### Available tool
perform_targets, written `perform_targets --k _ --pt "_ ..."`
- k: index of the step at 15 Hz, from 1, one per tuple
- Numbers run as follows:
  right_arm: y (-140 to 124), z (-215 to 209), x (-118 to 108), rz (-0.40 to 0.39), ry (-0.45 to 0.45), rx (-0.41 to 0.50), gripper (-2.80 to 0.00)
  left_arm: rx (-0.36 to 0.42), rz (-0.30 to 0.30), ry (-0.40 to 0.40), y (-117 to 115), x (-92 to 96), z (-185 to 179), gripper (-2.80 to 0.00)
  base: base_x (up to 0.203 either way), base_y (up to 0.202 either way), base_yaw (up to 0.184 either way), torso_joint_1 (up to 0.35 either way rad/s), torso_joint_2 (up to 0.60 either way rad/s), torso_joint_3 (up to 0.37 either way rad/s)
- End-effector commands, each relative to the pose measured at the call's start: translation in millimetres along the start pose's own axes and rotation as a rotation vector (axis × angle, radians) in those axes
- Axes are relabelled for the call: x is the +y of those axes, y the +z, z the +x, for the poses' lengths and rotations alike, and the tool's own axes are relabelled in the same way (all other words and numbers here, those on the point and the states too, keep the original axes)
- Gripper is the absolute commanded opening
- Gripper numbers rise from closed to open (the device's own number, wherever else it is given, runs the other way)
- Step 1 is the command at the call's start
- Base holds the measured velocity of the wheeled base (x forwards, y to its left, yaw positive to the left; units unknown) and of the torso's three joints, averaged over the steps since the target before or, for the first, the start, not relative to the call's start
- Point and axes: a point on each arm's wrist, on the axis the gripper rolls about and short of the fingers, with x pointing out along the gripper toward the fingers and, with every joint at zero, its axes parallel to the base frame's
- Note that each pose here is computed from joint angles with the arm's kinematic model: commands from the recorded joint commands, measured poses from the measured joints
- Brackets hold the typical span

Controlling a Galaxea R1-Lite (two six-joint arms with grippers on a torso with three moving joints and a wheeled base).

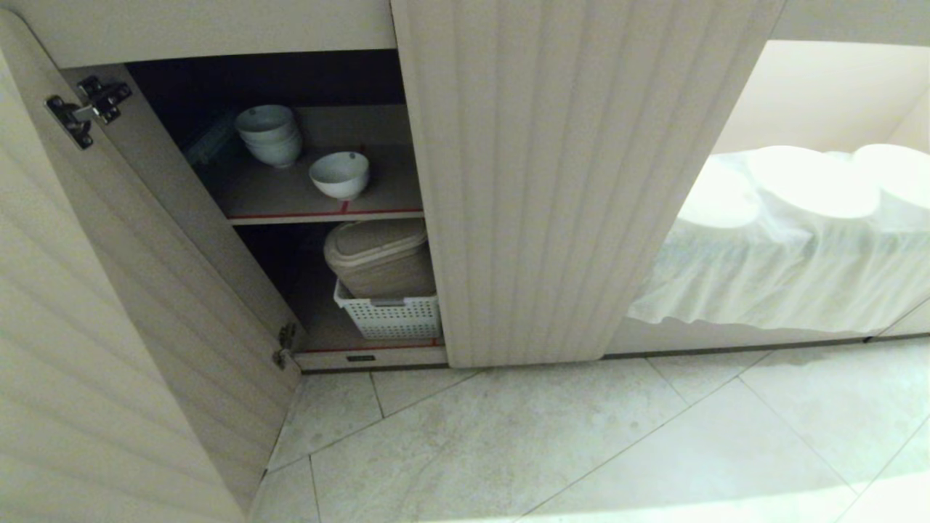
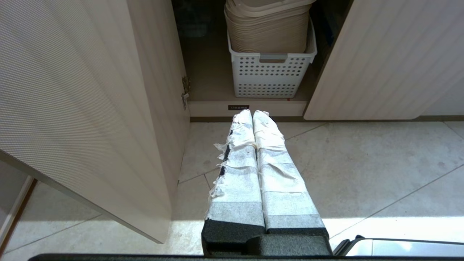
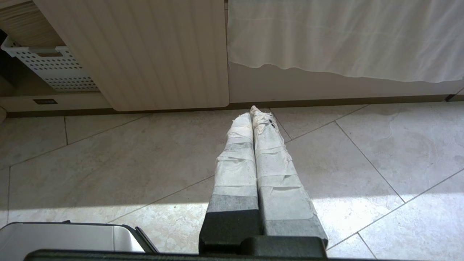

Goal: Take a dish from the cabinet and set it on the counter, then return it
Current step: Close the cabinet door

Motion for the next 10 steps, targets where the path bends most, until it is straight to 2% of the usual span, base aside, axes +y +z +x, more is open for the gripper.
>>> perform_targets --k 1,10 --pt "0.0 0.0 0.0 0.000 0.001 0.000 -2.80 0.000 0.000 0.001 0.0 0.0 0.0 -2.80 0.000 0.000 0.000 0.000 0.00 0.000" --pt "0.0 0.0 0.0 0.000 0.001 0.000 -2.80 0.000 0.001 0.001 0.0 0.0 0.0 -2.80 0.000 0.000 0.000 0.000 0.00 0.000"
